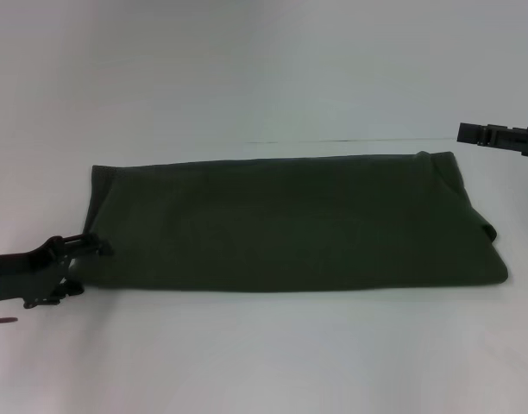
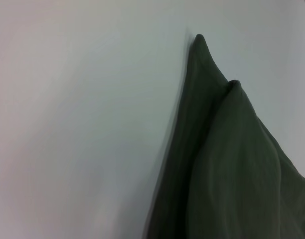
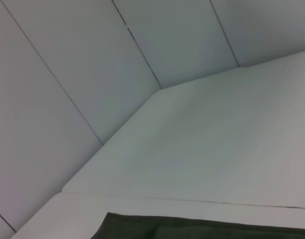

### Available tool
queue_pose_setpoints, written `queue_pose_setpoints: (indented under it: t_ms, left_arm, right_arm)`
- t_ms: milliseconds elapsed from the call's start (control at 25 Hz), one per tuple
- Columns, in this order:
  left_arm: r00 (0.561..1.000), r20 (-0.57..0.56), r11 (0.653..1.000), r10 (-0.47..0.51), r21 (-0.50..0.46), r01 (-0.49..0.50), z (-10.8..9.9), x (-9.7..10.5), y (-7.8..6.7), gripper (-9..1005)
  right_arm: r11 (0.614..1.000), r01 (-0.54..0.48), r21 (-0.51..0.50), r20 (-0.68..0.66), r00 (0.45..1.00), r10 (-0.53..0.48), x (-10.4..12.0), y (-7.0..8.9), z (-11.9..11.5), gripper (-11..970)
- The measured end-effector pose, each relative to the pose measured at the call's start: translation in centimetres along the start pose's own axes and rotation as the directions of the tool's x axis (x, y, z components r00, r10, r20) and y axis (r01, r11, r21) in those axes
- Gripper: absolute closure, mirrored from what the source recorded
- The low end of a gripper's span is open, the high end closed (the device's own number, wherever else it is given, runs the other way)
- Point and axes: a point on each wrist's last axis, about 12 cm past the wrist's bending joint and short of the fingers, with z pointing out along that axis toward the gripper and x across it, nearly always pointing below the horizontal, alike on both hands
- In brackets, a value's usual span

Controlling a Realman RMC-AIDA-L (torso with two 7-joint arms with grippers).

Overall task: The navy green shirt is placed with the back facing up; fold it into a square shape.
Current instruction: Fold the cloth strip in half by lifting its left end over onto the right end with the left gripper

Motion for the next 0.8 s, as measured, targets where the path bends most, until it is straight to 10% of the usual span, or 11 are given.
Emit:
queue_pose_setpoints:
  t_ms: [800]
  left_arm:
    - [0.998,0.035,0.997,0.058,0.046,-0.060,0.8,-1.0,-2.0,104]
  right_arm:
    - [1.000,0.000,0.002,0.002,1.000,0.000,0.0,0.0,0.1,55]
